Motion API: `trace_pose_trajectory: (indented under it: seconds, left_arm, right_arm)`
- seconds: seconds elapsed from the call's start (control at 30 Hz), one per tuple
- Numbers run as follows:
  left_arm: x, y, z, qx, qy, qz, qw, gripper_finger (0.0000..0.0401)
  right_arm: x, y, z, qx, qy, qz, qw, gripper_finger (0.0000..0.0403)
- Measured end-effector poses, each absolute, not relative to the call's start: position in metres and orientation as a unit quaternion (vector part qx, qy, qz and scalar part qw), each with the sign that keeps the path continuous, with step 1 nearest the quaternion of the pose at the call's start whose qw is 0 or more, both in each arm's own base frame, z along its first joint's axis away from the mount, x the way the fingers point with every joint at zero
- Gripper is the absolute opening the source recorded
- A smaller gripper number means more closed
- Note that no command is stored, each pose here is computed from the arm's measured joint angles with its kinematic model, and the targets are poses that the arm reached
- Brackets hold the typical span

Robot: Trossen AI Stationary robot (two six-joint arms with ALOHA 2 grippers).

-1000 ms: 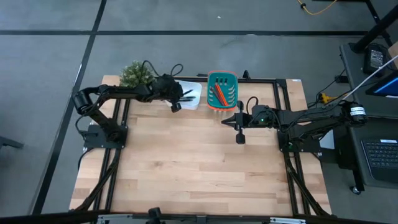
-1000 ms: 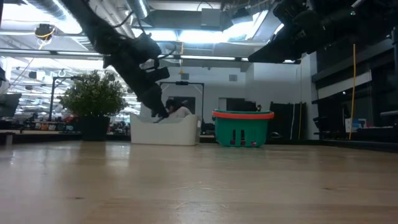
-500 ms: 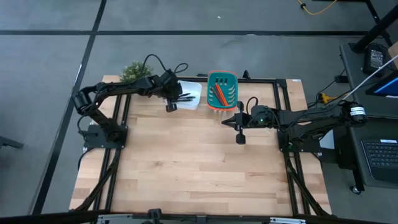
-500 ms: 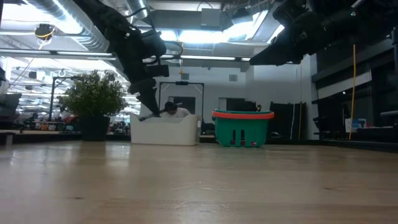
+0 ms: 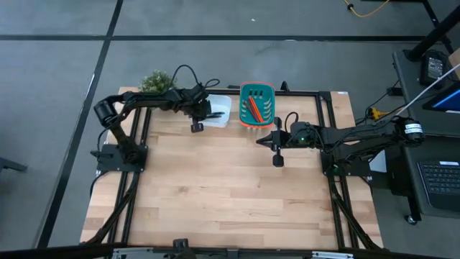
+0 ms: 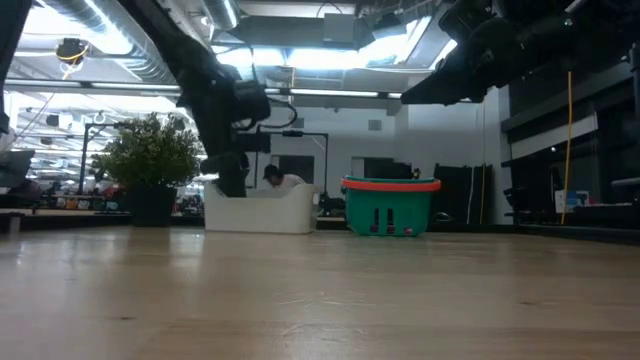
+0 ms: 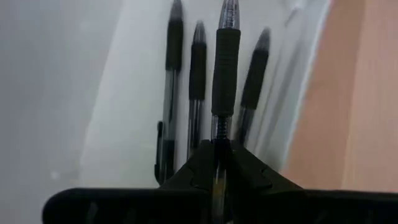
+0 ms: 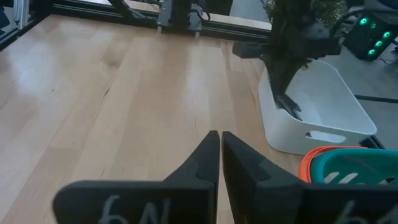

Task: Sort pens & pencils
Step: Put the black pen into the white bin, then return to Home Position

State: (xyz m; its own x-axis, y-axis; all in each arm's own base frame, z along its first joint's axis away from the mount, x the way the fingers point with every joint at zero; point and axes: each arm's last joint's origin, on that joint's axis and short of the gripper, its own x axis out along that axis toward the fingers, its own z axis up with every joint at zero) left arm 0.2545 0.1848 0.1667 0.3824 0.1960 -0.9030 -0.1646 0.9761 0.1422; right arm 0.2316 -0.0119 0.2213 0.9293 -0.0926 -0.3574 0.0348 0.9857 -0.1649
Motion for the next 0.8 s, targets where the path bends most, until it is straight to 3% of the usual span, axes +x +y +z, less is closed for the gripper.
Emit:
trace_pose_trajectory:
  seconds: [0.4,0.8]
  left_arm:
    - [0.259,0.196,0.171,0.052,0.534,0.154,0.83,0.0071]
    - [0.282,0.198,0.229,0.004,0.523,0.174,0.834,0.0074]
  right_arm:
    - [0.232,-0.012,0.221,-0.079,0.186,-0.032,0.979,0.0021]
    - [0.231,-0.012,0.221,-0.08,0.187,-0.033,0.978,0.0021]
